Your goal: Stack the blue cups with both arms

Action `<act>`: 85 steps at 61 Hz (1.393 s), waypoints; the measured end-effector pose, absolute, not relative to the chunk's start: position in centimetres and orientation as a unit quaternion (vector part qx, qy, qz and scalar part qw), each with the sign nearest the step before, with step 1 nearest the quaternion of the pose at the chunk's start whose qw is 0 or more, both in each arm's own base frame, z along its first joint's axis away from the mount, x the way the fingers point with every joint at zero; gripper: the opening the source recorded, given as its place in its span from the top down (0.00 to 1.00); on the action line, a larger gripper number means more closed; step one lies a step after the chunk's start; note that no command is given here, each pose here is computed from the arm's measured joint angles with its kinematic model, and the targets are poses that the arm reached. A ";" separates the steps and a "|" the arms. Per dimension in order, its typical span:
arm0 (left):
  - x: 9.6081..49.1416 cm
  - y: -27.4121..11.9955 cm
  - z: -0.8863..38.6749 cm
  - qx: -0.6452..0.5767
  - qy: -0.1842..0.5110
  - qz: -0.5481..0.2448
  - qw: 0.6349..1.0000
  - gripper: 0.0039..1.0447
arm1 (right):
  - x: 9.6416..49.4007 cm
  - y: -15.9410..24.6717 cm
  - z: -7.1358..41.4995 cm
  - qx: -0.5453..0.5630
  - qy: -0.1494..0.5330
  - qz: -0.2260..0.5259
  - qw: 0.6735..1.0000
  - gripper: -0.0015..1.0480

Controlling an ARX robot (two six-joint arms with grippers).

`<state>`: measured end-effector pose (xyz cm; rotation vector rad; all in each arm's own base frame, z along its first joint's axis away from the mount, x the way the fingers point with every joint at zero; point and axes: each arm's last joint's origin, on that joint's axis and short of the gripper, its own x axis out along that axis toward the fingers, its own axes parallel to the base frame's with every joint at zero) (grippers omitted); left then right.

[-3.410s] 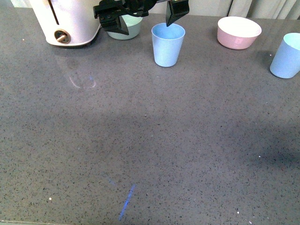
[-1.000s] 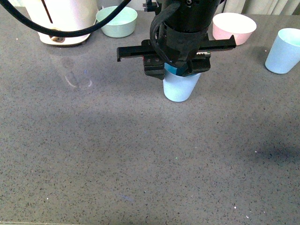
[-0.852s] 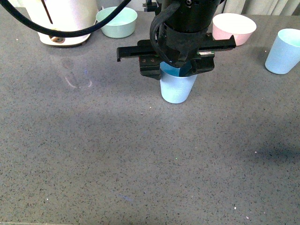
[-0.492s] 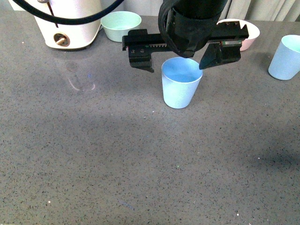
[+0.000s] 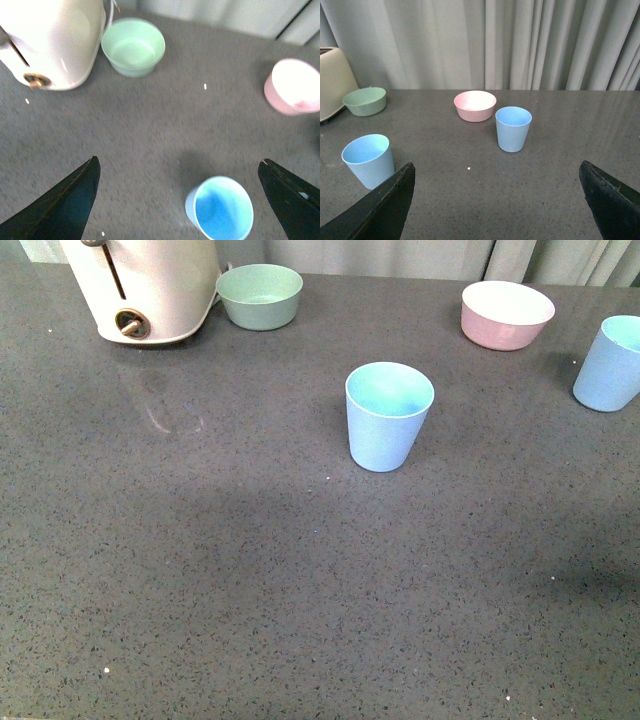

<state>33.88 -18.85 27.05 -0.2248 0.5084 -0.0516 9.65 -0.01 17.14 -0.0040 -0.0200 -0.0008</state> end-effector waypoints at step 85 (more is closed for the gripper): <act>15.0 0.0 17.4 -0.005 0.004 0.001 1.000 0.99 | 9.7 0.0 17.1 -0.002 -0.010 0.000 1.000 0.09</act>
